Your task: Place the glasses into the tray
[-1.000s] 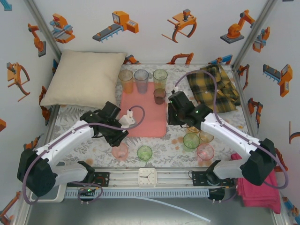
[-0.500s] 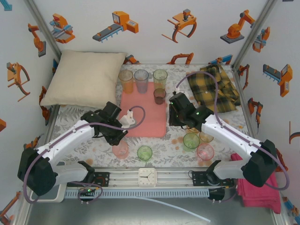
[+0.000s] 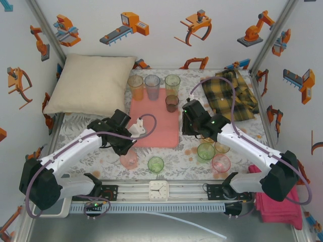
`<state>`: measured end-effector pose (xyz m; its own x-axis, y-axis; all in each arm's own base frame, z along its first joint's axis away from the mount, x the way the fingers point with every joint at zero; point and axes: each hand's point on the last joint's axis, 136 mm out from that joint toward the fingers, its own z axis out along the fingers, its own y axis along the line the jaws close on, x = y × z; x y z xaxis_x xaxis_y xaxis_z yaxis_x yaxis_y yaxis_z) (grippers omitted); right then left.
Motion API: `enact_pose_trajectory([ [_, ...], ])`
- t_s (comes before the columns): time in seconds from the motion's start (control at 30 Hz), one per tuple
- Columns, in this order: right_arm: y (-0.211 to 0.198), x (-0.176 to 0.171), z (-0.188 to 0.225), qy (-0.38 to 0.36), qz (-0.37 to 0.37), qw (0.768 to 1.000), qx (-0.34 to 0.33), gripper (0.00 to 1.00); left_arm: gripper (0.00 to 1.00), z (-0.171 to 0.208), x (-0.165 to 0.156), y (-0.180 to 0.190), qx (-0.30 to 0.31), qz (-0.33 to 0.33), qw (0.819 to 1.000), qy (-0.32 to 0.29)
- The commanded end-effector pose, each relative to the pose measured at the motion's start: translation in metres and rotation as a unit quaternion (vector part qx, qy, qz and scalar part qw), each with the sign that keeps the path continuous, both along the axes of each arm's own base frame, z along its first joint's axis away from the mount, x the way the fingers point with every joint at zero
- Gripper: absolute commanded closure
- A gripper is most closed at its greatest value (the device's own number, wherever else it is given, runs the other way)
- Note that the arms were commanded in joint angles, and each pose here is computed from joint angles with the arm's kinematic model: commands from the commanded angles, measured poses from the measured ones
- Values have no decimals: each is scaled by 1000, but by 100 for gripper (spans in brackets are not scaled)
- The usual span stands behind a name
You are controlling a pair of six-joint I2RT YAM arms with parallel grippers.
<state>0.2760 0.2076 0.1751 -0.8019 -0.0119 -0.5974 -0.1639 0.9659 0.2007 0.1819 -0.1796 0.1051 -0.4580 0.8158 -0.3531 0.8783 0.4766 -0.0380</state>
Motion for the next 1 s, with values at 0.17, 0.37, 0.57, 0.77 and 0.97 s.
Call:
enact_pose_trajectory([
  [0.17,-3,-1,5,-12,-9,1000,6,63,85,17,-1,-6,-9,-9,1000,3],
  [0.37,-2,0,5,-10,-9,1000,7,63,86,21,0,-4,-6,-13,1000,-3],
  [0.57,-2,0,6,-11,-10,1000,9,63,87,32,4,-5,-11,-12,1000,-6],
  [0.77,-3,-1,7,-12,-11,1000,7,63,86,47,18,-10,-17,-5,1000,-16],
  [0.97,-5,-2,5,-12,-12,1000,4,63,86,66,51,-24,-27,0,999,-43],
])
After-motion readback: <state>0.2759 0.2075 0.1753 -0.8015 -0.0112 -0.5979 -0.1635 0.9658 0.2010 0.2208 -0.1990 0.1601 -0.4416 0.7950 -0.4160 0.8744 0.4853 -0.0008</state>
